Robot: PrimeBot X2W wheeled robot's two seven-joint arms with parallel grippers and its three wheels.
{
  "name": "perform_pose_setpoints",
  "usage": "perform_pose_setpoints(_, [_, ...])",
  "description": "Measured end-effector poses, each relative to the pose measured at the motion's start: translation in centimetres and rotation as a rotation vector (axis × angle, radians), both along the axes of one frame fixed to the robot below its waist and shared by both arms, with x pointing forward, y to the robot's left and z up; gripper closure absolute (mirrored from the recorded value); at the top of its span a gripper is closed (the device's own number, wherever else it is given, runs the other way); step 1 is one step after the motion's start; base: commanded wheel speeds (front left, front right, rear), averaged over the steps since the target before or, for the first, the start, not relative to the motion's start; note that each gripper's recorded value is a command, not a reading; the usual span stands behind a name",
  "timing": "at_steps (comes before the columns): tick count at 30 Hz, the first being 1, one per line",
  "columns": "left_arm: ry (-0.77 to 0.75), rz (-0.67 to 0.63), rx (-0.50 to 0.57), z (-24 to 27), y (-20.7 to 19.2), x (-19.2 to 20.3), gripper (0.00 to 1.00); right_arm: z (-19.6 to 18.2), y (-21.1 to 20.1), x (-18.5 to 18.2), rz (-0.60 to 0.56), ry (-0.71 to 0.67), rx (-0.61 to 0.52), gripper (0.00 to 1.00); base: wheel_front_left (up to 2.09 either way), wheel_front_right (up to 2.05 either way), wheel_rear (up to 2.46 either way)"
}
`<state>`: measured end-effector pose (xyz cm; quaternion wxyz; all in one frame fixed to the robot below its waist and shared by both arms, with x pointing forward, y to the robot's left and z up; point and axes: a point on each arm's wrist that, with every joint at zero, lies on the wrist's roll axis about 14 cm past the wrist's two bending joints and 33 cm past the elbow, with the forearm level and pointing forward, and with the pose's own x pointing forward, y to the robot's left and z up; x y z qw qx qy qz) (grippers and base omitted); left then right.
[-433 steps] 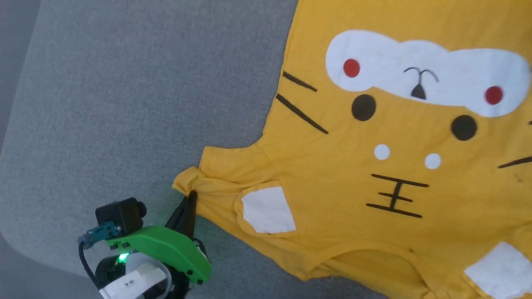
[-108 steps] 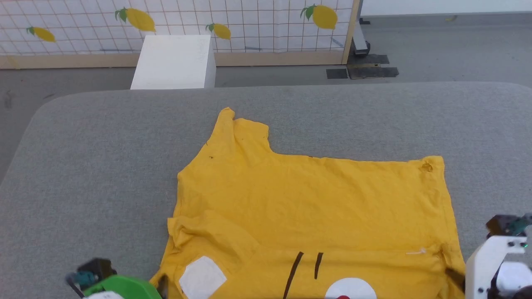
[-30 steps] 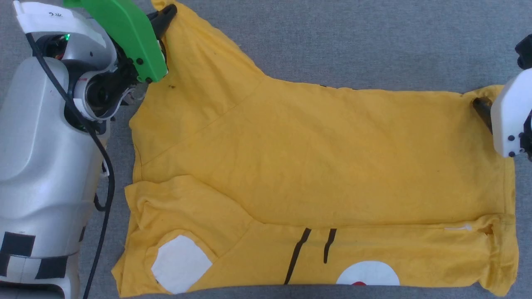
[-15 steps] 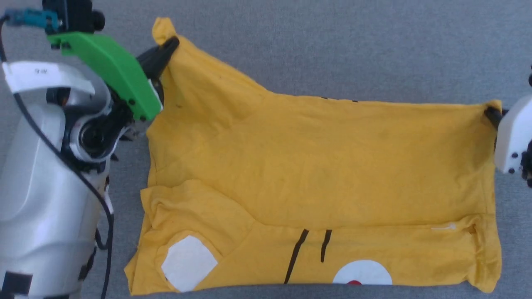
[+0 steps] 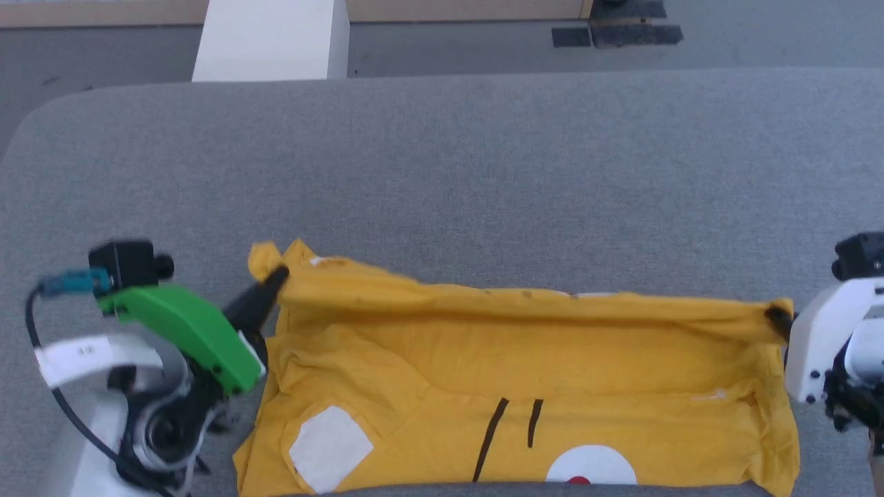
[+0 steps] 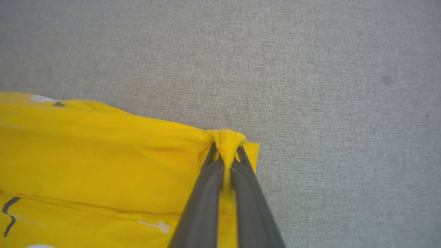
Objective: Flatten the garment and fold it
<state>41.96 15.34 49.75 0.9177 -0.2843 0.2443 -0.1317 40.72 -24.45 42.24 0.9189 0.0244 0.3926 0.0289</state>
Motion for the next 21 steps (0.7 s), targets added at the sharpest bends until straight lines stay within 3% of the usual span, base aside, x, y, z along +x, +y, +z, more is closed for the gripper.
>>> perform_pose_setpoints(5, [0.067,0.072,-0.081,-2.1,0.4,-4.5,1.0,-0.9,-0.2,-3.3,-0.021,0.04,0.014,1.0,0.0,0.0,0.0])
perform_pose_setpoints(20, [0.311,0.131,-0.13,-8.9,0.2,-9.4,1.0,-4.3,1.2,-8.0,-0.002,0.18,0.031,1.0,0.0,0.0,0.0])
perform_pose_setpoints(21, [0.327,0.141,-0.138,-9.2,0.2,-9.6,0.88,-4.3,1.3,-8.2,-0.004,0.18,0.036,0.68,0.0,0.0,0.0])
